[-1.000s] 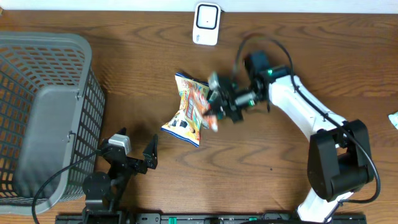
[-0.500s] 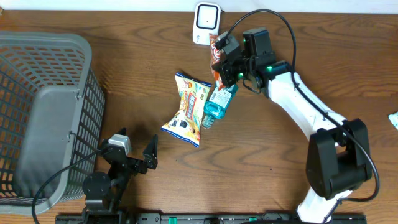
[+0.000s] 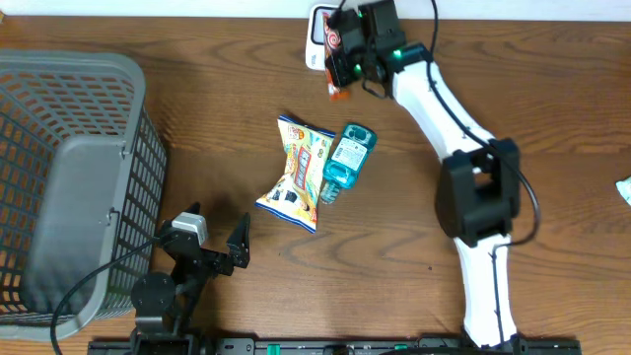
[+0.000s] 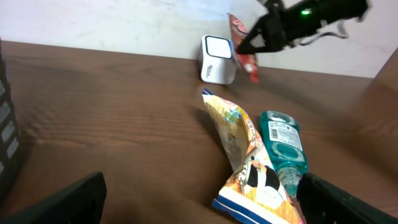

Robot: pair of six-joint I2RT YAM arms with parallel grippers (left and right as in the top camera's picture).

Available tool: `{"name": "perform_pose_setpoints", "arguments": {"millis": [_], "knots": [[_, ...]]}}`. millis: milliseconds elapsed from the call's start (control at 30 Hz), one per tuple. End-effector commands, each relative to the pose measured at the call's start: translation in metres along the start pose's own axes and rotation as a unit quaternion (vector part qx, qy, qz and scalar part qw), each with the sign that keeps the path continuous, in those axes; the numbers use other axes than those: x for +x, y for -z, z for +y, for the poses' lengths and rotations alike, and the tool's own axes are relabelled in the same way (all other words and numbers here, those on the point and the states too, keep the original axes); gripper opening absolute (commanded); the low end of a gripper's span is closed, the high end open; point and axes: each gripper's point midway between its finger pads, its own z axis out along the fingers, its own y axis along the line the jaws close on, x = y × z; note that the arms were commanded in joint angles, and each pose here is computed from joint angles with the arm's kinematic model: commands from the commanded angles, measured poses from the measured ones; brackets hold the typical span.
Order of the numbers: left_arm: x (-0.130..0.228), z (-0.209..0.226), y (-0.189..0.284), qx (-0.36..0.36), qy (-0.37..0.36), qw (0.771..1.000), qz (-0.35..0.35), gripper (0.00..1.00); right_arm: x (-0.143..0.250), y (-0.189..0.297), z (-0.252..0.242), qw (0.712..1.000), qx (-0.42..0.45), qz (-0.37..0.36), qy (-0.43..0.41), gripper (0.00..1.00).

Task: Scan the item barcode
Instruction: 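Lift the Top bar and hold it in front of the white scanner, then carry the Top bar off the table to the right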

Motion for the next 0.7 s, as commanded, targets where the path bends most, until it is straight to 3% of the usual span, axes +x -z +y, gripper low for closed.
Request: {"name": "perform_pose_setpoints", "arguments": {"millis": [0, 400, 667], "knots": [[0.013, 0.003, -0.002, -0.004, 0.009, 1.000, 0.018, 0.98, -0.021, -0.014, -0.010, 0.998, 0.003, -0.023, -0.050, 0.01], [0.013, 0.003, -0.002, -0.004, 0.009, 1.000, 0.018, 0.98, -0.027, -0.030, -0.022, 0.996, 0.032, -0.029, -0.081, 0.01], [0.013, 0.003, -0.002, -0.004, 0.009, 1.000, 0.018, 0.98, -0.036, 0.043, -0.048, 0.993, 0.067, 0.017, -0.094, 0.01]]}}
